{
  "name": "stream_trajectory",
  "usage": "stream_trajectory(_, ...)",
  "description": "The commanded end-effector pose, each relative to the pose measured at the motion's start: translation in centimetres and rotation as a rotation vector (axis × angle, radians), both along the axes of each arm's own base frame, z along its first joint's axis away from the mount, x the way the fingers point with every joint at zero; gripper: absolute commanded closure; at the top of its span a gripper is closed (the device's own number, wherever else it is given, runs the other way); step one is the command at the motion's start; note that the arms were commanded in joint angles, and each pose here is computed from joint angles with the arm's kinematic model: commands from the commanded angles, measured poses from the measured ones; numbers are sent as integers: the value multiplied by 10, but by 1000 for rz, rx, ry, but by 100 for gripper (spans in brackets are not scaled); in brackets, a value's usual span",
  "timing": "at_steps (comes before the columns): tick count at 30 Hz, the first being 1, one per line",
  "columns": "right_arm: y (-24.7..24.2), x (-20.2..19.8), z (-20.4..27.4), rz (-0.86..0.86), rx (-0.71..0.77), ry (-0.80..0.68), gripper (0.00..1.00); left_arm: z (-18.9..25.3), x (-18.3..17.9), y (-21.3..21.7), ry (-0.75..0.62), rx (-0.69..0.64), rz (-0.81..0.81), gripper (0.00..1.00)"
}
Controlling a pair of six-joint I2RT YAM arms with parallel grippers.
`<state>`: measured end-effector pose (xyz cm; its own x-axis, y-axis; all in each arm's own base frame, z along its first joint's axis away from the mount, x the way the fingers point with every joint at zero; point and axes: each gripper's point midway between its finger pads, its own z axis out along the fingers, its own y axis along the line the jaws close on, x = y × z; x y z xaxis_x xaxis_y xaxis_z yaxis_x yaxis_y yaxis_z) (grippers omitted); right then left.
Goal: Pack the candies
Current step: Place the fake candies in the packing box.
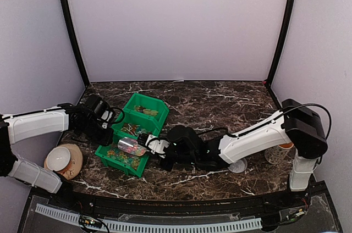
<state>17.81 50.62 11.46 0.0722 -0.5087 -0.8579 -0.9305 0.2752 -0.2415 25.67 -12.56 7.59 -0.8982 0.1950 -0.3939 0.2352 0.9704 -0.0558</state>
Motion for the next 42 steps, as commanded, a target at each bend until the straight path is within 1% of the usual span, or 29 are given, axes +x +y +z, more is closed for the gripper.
stream_trajectory(1, -10, 8, 44, -54, 109, -44, 100, 51, 34, -23, -201, -128, 4, 100)
stream_trajectory(12, -62, 19, 55, -179, 51, -76, 100, 50, 34, -23, -196, -132, 3, 100)
stream_trajectory(15, -79, 24, 50, -223, 20, -71, 100, 50, 34, -23, -196, -133, 5, 100)
stream_trajectory(17, -92, 27, 60, -254, 26, -75, 100, 50, 34, -24, -192, -134, 3, 100)
stream_trajectory(27, -149, 33, 53, -382, -63, -63, 100, 49, 34, -24, -191, -136, 3, 100)
stream_trajectory(34, -173, 29, 44, -427, -144, -28, 100, 48, 34, -25, -185, -136, 0, 100)
stream_trajectory(42, -190, 26, 38, -459, -251, 4, 100, 47, 35, -26, -182, -136, 0, 100)
